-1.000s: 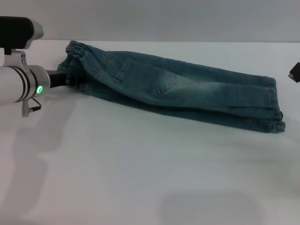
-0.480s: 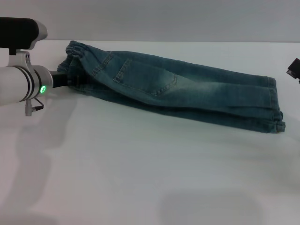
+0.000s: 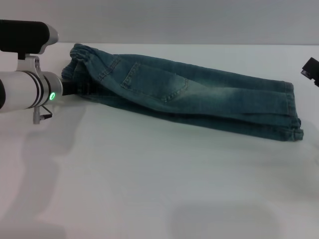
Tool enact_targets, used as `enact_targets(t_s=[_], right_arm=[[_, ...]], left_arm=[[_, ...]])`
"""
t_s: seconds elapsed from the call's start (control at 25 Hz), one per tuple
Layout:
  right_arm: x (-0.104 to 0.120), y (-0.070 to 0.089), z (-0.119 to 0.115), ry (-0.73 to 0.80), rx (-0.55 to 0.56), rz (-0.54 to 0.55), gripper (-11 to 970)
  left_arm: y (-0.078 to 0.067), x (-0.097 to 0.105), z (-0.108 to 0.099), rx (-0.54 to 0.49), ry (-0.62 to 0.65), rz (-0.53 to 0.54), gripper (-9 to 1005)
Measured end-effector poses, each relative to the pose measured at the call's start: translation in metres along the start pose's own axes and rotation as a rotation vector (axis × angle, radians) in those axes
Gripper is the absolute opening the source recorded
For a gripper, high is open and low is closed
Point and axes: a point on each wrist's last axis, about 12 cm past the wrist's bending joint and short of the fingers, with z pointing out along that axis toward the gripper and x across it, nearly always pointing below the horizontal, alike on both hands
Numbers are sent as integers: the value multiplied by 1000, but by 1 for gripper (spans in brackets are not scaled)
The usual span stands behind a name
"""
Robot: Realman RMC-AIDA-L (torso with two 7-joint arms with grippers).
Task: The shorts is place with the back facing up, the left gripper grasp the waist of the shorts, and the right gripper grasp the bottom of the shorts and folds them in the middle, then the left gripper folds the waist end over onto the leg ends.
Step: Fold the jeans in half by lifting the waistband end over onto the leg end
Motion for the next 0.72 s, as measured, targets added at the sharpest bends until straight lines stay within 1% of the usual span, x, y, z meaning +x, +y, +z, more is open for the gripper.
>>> enact_targets(t_s=[0.2,0.44,0.56,0.72], right_arm=[[-1,0,2,2,-2,-2,401],[-1,-1,2,2,5,6,396],[-2,-1,2,3,8,12,393],[-2,-1,2,4,5,14,389]], left_arm=[[-2,-1,-1,4,-16,2,757],[-2,-1,-1,1,-27,-4,533],[-3,1,-1,5,-27,-2,361],[-6,1,-1,17,-31,-12,328]])
